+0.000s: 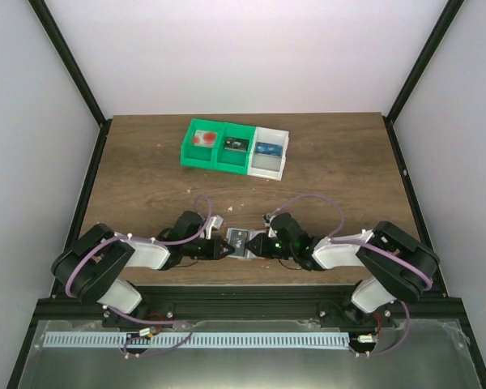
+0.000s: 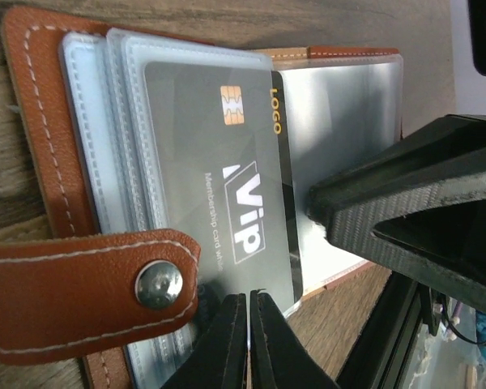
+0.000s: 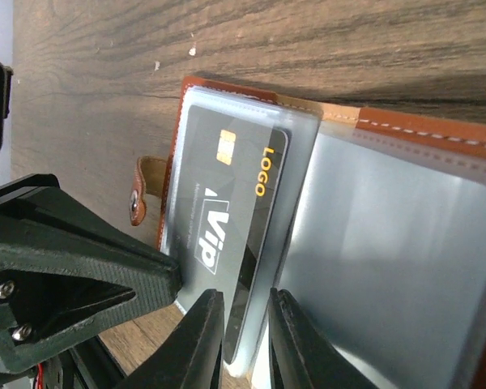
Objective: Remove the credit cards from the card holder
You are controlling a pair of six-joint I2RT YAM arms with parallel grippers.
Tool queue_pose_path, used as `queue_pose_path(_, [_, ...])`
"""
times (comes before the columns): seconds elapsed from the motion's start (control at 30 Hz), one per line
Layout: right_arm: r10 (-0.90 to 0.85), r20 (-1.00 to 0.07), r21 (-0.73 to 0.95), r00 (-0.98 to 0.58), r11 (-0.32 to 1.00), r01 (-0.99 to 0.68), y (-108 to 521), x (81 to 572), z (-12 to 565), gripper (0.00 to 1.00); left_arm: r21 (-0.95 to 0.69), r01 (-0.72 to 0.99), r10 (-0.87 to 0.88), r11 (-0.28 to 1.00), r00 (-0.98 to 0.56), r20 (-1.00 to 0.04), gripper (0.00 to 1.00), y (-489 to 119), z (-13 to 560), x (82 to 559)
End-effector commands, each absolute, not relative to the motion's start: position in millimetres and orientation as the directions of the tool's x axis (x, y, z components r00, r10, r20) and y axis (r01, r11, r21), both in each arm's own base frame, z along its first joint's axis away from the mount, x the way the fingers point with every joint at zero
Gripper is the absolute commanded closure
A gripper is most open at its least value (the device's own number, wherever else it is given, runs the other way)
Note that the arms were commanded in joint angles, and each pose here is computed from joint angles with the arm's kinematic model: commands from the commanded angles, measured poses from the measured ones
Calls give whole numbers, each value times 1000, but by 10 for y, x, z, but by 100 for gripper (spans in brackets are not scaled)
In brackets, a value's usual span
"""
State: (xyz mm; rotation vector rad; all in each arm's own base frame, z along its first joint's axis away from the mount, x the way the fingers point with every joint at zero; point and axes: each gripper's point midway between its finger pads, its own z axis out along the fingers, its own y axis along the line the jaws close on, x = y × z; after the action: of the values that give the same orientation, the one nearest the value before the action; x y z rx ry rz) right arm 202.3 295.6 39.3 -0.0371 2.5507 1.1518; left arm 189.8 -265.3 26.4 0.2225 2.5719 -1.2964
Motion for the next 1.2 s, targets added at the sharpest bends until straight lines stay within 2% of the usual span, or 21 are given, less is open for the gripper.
queue_pose_path(0.0, [136,-307,741,-942,655,-147,2988,2063,381,83,-764,197,37,615,-974,-222,94,-2556,87,1743])
queue_pose_path(0.13, [148,-314,737,-938,661,-142,2963,2084,362,83,-769,202,7,607,-969,-249,93,-2566,232,1814])
queue_pose_path(0.23, [148,-315,734,-938,664,-142,2952,2083,346,83,-759,228,-24,610,-952,-306,100,-2548,391,1947])
queue_pose_path(0.37, [143,-324,722,-935,676,-147,2939,2099,323,84,-711,263,-20,652,-932,-363,100,-2524,457,2094])
queue_pose_path(0.87, [144,-323,727,-935,671,-148,2950,2102,311,83,-647,269,48,714,-940,-338,100,-2456,127,2041])
queue_pose_path(1.17, [141,-305,746,-942,650,-144,2993,2094,295,84,-689,254,64,679,-955,-290,100,-2546,72,1868])
